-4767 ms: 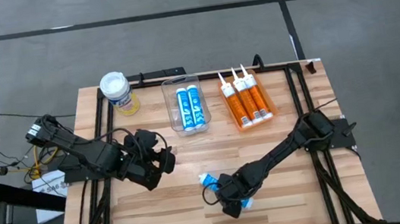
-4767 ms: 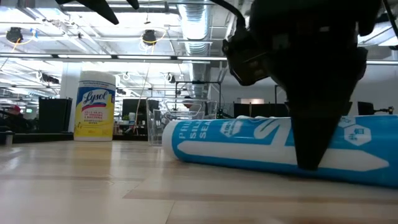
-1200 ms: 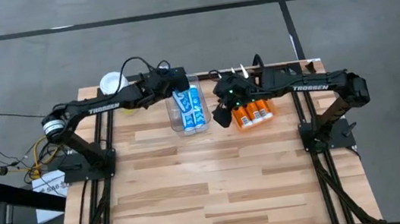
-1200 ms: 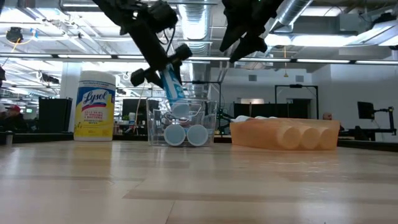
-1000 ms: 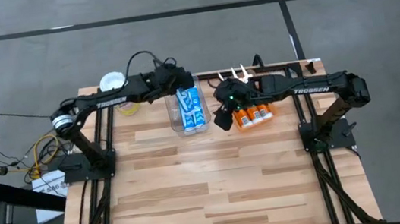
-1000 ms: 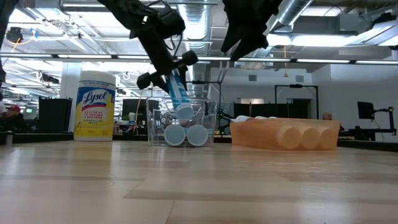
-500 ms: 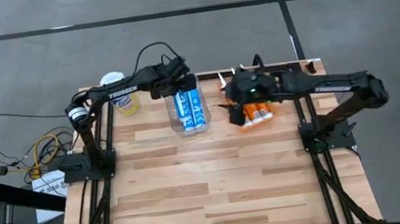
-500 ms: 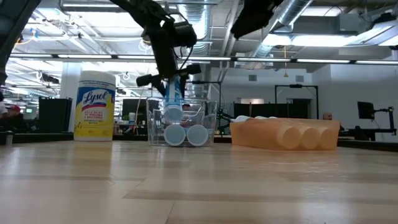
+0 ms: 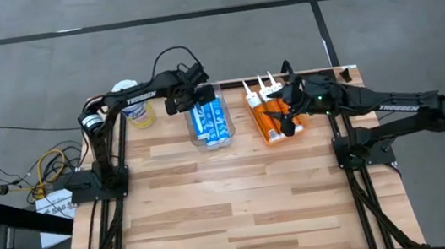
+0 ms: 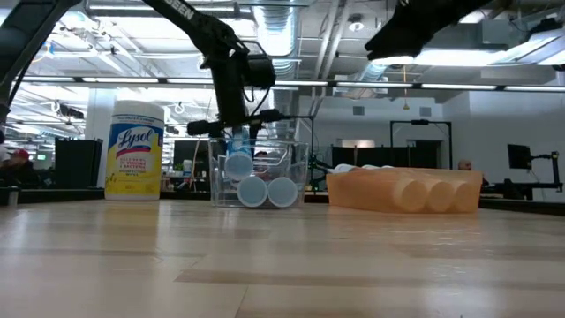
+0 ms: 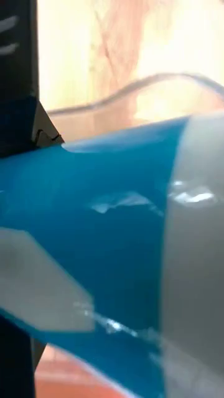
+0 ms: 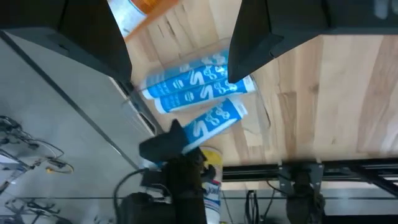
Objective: Pick & place silicon tubes, Sealant and Lysol wipes
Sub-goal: Put the blue sealant into the transparent bin
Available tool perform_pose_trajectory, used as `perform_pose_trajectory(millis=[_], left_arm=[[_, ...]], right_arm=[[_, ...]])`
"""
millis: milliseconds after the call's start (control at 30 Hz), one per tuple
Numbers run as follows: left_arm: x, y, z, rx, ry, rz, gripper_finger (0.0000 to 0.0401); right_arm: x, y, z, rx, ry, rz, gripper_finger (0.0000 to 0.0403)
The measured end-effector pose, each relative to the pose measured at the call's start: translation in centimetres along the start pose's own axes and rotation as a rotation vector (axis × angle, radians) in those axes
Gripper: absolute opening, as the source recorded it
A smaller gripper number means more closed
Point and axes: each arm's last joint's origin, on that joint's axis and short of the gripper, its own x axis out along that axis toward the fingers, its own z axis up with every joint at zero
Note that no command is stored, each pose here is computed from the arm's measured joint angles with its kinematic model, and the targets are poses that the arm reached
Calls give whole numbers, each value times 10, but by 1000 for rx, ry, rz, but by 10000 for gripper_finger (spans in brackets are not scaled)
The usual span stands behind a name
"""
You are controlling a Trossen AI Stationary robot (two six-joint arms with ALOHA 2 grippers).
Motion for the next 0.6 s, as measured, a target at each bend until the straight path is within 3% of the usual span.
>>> perform_pose_trajectory(millis=[300,600], left_arm=[[31,3,-4,-23,103,56,206],[26,-3,-1,-7,96,-9,257]], right_arm=[[-7,-1,-3,3,-17,-4,260],[-6,0,-3,2,-14,-3,260]])
